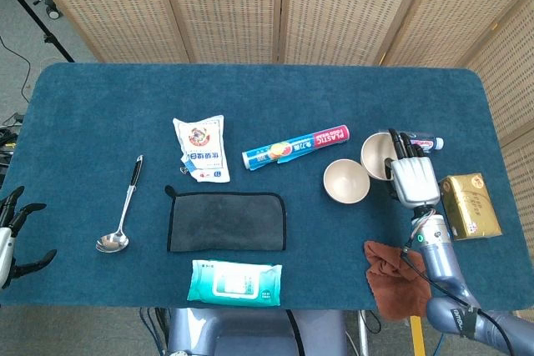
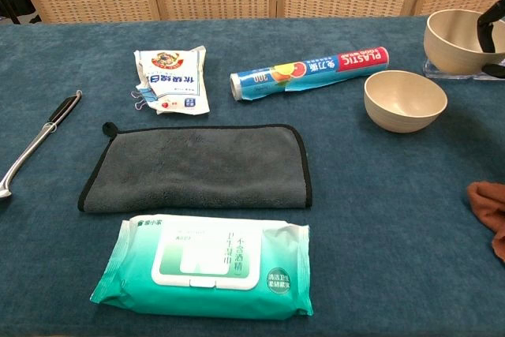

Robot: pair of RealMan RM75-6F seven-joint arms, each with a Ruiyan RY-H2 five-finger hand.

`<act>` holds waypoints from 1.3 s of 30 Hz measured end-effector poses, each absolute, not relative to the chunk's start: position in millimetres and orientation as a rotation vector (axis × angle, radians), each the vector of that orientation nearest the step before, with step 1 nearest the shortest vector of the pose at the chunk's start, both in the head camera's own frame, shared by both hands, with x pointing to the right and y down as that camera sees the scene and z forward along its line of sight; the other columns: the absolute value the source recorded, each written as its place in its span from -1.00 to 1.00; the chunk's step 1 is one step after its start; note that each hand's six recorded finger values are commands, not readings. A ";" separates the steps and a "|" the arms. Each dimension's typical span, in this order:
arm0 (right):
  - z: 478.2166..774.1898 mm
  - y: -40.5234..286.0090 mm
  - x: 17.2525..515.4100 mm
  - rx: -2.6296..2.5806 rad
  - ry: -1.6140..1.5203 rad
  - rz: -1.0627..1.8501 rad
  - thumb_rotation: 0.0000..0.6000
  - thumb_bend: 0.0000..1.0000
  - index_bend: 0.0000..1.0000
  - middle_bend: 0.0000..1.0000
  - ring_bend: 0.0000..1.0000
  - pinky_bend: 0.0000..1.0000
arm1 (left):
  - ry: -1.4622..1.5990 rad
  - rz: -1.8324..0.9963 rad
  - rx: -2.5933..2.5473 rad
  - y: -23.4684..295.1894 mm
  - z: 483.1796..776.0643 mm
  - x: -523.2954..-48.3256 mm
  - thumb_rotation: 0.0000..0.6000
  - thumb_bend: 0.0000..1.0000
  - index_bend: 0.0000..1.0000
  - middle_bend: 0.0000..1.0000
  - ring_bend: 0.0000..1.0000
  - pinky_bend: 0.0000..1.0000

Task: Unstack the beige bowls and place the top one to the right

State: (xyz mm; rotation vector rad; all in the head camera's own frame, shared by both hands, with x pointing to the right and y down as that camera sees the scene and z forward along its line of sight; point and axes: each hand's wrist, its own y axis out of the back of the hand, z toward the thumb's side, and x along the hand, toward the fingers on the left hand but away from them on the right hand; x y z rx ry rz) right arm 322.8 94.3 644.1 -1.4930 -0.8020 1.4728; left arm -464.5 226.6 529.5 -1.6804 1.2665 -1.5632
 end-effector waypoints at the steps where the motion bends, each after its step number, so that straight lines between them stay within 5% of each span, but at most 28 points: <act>1: 644.6 95.3 325.3 -1.490 -0.799 1.480 1.00 -0.27 0.25 -0.97 -1.00 -0.59 | 1.265 -1.564 -1.681 226.8 529.8 -464.5 1.00 -0.65 -0.47 -1.00 -1.00 -0.90; 25: 641.7 125.8 401.1 -1.414 -0.792 1.658 1.00 -0.28 0.26 -0.97 -1.00 -0.59 | 1.243 -1.577 -1.688 228.4 534.4 -461.2 1.00 -0.65 -0.47 -1.00 -1.00 -0.90; 39: 654.6 160.5 403.1 -1.490 -0.784 1.730 1.00 -0.33 0.26 -0.97 -1.00 -0.59 | 1.243 -1.577 -1.690 228.3 534.4 -461.2 1.00 -0.65 -0.47 -1.00 -1.00 -0.90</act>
